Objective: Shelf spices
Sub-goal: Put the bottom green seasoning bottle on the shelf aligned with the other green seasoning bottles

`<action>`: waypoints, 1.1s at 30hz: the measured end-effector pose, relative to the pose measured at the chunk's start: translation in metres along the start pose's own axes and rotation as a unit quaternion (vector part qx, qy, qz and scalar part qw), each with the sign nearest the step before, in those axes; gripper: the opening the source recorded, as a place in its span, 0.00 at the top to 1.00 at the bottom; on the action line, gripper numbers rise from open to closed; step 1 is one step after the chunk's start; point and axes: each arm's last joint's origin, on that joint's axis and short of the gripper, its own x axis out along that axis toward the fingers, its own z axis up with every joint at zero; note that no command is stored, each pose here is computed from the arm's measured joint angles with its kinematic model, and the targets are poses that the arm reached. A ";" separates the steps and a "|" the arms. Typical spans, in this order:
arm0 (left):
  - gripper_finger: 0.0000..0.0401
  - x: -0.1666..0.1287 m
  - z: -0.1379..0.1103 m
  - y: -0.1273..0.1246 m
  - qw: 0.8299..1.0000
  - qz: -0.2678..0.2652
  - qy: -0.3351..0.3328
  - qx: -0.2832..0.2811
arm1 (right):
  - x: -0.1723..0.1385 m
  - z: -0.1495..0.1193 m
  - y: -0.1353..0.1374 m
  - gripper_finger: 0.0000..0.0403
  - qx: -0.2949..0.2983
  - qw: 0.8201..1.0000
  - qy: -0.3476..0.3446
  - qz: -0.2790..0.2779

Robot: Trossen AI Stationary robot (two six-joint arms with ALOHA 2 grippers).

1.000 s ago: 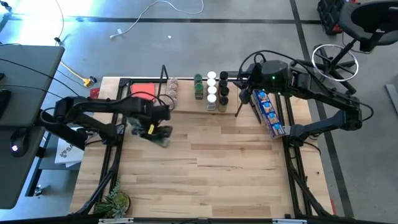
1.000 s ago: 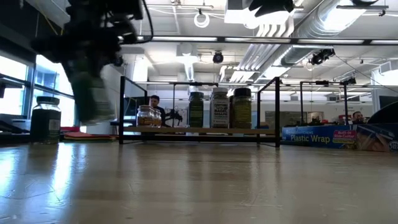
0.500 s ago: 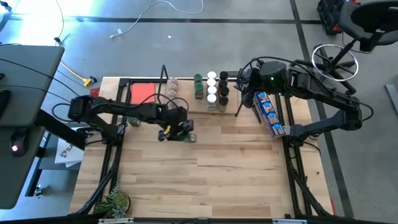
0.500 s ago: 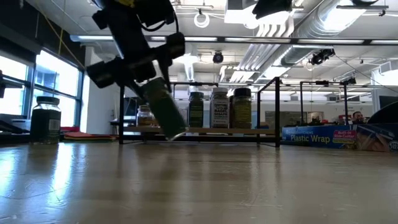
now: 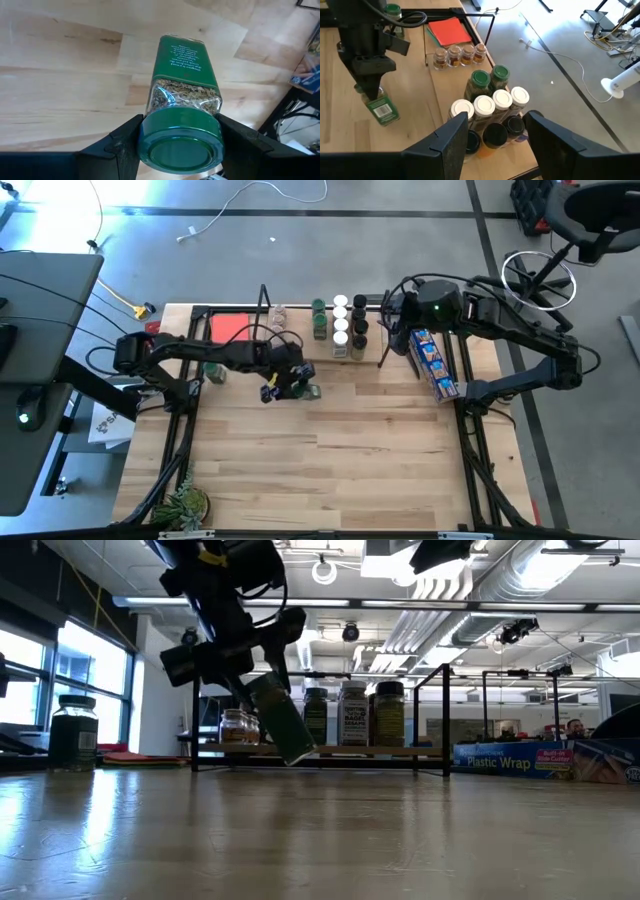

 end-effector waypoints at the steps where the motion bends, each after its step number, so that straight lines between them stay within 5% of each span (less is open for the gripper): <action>1: 0.48 0.000 0.001 0.000 1.000 0.001 0.004 -0.002 | 0.000 0.000 0.000 0.51 -0.003 1.000 0.000 0.000; 7: 0.45 -0.001 0.002 0.000 1.000 0.003 0.019 0.019 | 0.000 -0.001 0.000 0.51 -0.005 1.000 0.004 0.001; 17: 0.27 -0.002 0.005 -0.003 0.999 -0.005 0.029 0.037 | 0.000 -0.002 0.000 0.51 -0.006 1.000 0.008 0.001; 25: 0.27 -0.037 -0.005 -0.017 0.982 -0.083 0.053 0.162 | 0.000 -0.006 0.001 0.51 -0.011 0.999 0.032 0.005; 28: 0.27 -0.049 -0.007 -0.022 0.960 -0.107 0.049 0.254 | 0.000 -0.007 0.001 0.51 -0.012 0.999 0.035 0.006; 30: 0.27 -0.053 -0.008 -0.028 0.929 -0.119 0.029 0.348 | 0.000 -0.007 0.001 0.51 -0.015 0.999 0.038 0.006; 33: 0.27 -0.051 -0.011 -0.039 0.835 -0.127 0.003 0.535 | 0.000 -0.008 0.001 0.51 -0.016 0.999 0.042 0.007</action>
